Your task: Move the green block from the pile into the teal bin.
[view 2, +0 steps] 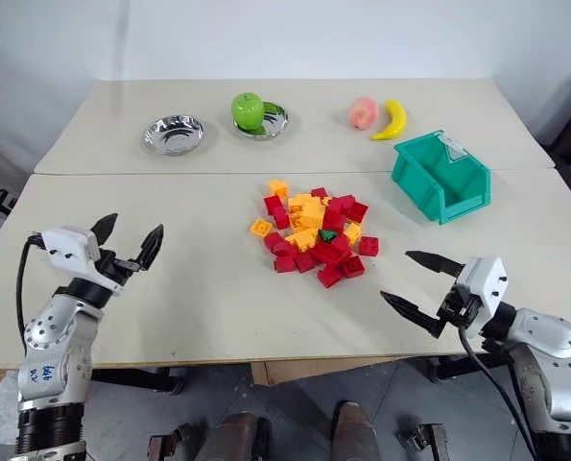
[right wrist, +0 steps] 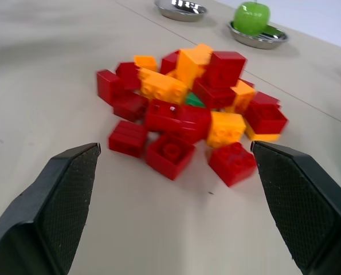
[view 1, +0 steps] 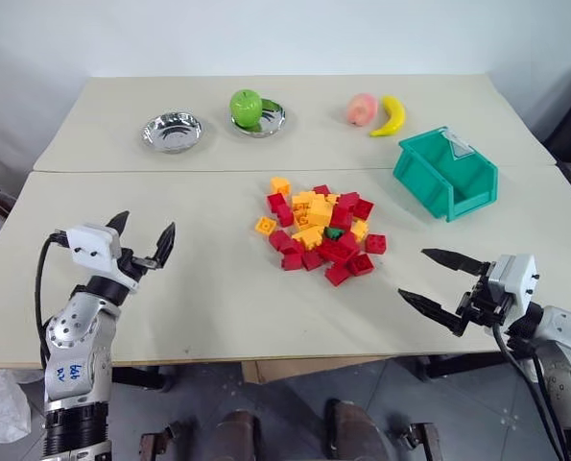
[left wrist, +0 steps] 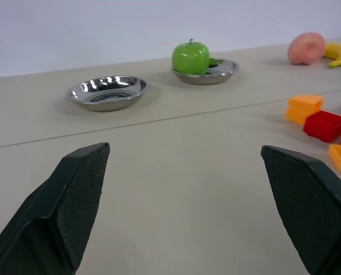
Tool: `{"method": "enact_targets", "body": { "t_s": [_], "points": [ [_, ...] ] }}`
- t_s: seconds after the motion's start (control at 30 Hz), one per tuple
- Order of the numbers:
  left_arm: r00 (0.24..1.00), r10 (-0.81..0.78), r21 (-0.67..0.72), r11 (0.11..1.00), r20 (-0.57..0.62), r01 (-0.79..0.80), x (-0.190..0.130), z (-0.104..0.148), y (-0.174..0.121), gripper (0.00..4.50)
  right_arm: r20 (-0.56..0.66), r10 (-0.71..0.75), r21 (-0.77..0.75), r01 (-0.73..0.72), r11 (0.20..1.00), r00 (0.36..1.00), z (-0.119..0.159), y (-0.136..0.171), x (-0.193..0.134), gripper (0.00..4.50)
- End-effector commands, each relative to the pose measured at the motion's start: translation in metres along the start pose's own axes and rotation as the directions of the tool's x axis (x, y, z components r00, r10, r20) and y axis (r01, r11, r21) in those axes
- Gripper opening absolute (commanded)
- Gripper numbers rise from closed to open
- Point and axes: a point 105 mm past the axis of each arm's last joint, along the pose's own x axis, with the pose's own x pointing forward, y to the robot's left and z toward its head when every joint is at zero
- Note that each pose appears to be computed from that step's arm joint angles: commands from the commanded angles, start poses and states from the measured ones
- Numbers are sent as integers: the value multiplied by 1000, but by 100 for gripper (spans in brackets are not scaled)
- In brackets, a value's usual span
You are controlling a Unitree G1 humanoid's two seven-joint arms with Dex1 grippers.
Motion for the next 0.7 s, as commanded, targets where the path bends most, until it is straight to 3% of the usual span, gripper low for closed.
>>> {"method": "enact_targets", "body": {
  "t_s": [0.03,0.2,0.27,0.3,0.37,0.5,0.7],
  "points": [
    [999,-6,52,999,34,4,-1,15,4,450,21,-19,-47,20,999,1000,8,-5,-3,442],
    [977,-208,38,978,45,206,-1,24,-18,450,23,-3,-40,4,999,1000,8,-3,0,442],
    [919,-394,101,915,8,391,-9,25,-38,450,16,28,-49,-27,998,999,8,-1,3,442],
    [842,-538,147,830,-44,538,-17,25,-55,450,10,63,-53,-62,997,998,9,-1,5,425],
    [723,-683,153,708,-103,690,-30,28,-71,450,-15,131,-66,-132,989,991,11,0,9,379],
    [604,-784,106,595,-144,797,-44,22,-76,450,-26,260,-37,-261,965,965,12,9,31,243],
    [600,-790,64,597,-125,800,-43,15,-83,450,-31,404,-22,-405,914,914,21,43,110,30]
  ]
}}
